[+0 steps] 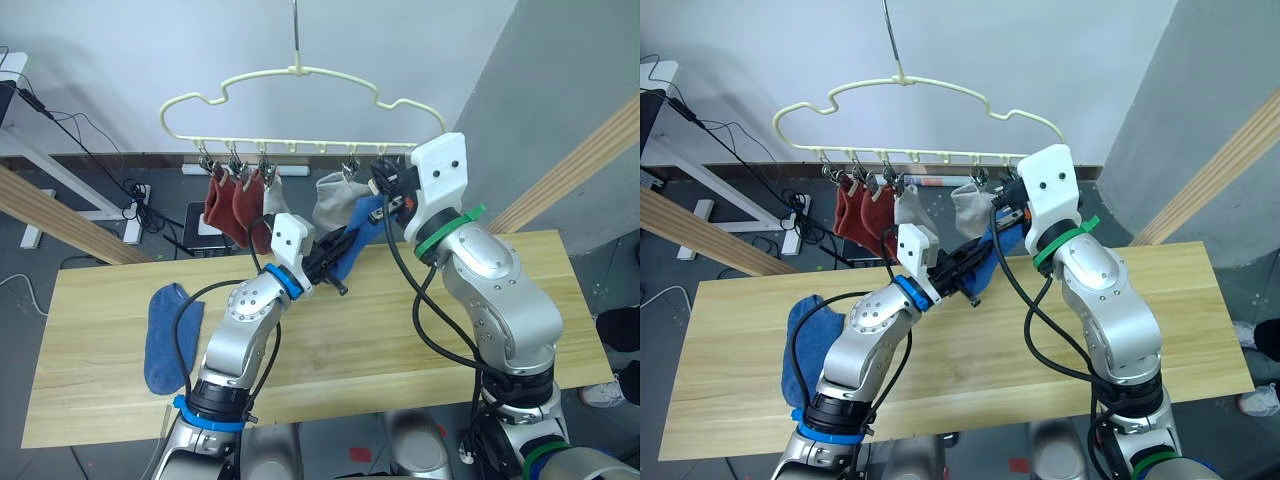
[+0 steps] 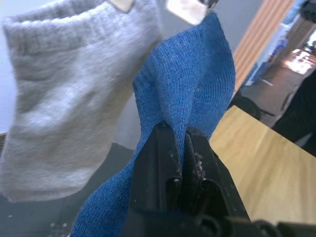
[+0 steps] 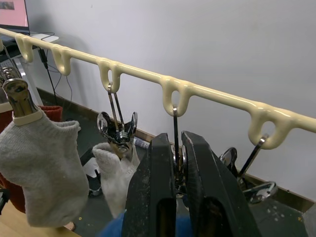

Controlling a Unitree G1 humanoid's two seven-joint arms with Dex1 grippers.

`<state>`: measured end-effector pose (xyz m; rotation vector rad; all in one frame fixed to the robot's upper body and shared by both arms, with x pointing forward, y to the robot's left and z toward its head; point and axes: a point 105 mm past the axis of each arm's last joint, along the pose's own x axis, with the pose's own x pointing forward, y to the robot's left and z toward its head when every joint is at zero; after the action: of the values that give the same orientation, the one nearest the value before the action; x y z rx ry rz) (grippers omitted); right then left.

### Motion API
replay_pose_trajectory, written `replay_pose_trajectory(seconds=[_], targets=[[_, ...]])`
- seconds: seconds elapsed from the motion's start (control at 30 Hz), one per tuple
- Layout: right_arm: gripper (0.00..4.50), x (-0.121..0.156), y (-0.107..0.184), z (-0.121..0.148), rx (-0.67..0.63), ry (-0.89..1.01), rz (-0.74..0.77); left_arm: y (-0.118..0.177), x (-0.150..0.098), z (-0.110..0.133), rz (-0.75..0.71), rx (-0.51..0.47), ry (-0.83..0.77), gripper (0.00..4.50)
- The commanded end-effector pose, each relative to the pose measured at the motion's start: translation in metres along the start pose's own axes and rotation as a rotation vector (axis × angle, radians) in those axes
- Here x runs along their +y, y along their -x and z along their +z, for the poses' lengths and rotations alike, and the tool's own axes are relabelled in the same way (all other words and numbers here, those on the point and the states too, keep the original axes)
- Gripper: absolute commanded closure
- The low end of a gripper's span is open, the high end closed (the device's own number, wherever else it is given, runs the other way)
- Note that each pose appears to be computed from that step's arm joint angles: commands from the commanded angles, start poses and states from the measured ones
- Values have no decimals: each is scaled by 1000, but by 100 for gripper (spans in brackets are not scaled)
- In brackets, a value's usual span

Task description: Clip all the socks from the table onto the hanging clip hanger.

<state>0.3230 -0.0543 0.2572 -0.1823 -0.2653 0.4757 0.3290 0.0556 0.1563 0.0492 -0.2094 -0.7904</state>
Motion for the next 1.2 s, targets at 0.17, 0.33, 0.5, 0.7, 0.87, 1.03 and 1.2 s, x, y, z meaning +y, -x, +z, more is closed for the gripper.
replay_pose_trajectory(seconds=[0.17, 0.33, 0.5, 0.7, 0.87, 1.03, 1.2], targets=[[450, -3, 5, 14, -55, 9, -18, 4, -3, 5, 26, -30, 28, 448], [450, -2, 5, 13, -49, 5, -9, 1, 0, 7, 50, -42, 55, 448], [450, 1, 5, 11, -41, -4, 1, -3, -8, 14, 19, -65, 82, 448], [450, 2, 5, 10, -34, -11, 6, -5, -13, 19, -4, -85, 101, 448], [450, 3, 6, 9, -30, -14, 8, -5, -11, 20, 5, -91, 115, 448], [450, 3, 6, 8, -25, -9, 6, -6, -11, 22, 0, -100, 118, 448], [416, 1, 7, 8, -33, -22, -5, -6, -12, 23, -2, -102, 121, 450]])
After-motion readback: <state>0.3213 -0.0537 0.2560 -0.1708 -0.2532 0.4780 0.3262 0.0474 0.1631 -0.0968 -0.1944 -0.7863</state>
